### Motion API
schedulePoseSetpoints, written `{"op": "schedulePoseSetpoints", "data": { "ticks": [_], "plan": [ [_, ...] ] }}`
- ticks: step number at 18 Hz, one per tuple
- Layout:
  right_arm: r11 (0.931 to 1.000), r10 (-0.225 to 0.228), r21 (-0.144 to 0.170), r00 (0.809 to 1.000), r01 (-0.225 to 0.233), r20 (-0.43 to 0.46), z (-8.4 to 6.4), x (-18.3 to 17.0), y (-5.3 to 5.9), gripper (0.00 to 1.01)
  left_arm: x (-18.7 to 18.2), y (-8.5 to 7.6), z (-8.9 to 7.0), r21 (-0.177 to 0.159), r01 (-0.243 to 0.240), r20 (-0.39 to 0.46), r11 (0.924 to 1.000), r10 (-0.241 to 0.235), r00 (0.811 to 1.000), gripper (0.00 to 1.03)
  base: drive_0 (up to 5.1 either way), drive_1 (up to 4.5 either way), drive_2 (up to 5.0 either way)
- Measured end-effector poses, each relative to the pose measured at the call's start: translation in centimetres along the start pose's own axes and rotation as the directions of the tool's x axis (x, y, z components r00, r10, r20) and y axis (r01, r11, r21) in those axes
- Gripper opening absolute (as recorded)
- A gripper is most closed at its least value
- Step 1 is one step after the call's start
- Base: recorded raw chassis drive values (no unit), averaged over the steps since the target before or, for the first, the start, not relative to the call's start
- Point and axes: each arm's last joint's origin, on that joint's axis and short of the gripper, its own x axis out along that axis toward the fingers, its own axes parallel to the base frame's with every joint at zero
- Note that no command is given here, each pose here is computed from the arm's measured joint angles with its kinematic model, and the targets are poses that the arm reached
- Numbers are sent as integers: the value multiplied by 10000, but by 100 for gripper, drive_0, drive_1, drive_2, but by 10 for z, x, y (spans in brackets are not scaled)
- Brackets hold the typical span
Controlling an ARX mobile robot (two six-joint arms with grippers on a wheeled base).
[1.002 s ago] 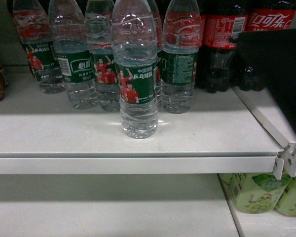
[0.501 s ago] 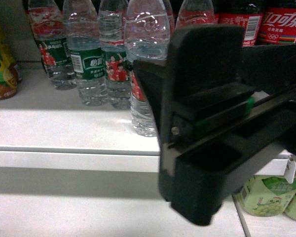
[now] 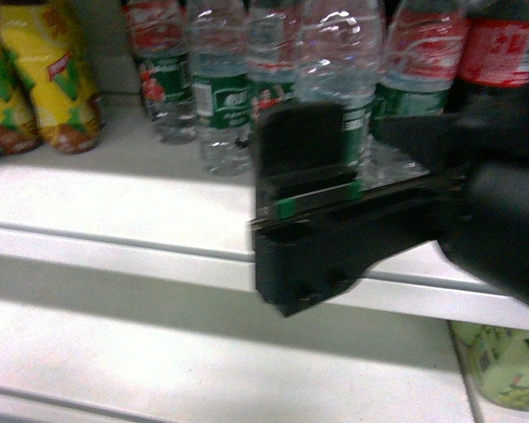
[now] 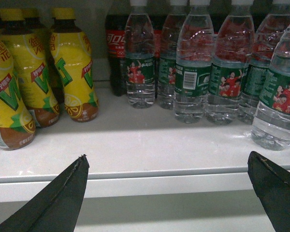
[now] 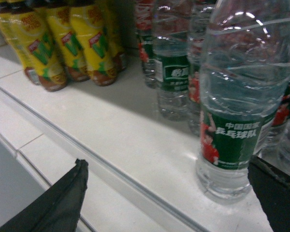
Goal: Move water from second to third shelf
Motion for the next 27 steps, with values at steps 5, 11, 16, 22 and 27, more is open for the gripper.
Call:
{"op": "schedulePoseSetpoints", "data": {
  "ticks": [5, 11, 16, 22, 27],
  "plan": [
    [9916, -1293, -13, 9910, 1293, -337, -1, 31, -15, 98, 0, 0, 0, 0, 0, 4, 10000, 0, 10000, 98, 0, 0, 0],
    [9827, -1827, 252, 9826, 1836, -347, 2, 34, -45, 98, 0, 0, 0, 4, 0, 0, 10000, 0, 10000, 98, 0, 0, 0],
    [9872, -1558, 253, 9857, 1577, -644, -2, 48, -44, 98, 0, 0, 0, 4, 0, 0, 10000, 0, 10000, 98, 0, 0, 0],
    [9827, -1840, 77, 9810, 1848, -621, -4, 69, -42, 98, 0, 0, 0, 4, 0, 4, 10000, 0, 10000, 98, 0, 0, 0],
    [9828, -1845, -143, 9821, 1841, -387, 0, 77, -34, 98, 0, 0, 0, 4, 0, 4, 10000, 0, 10000, 98, 0, 0, 0]
  ]
}}
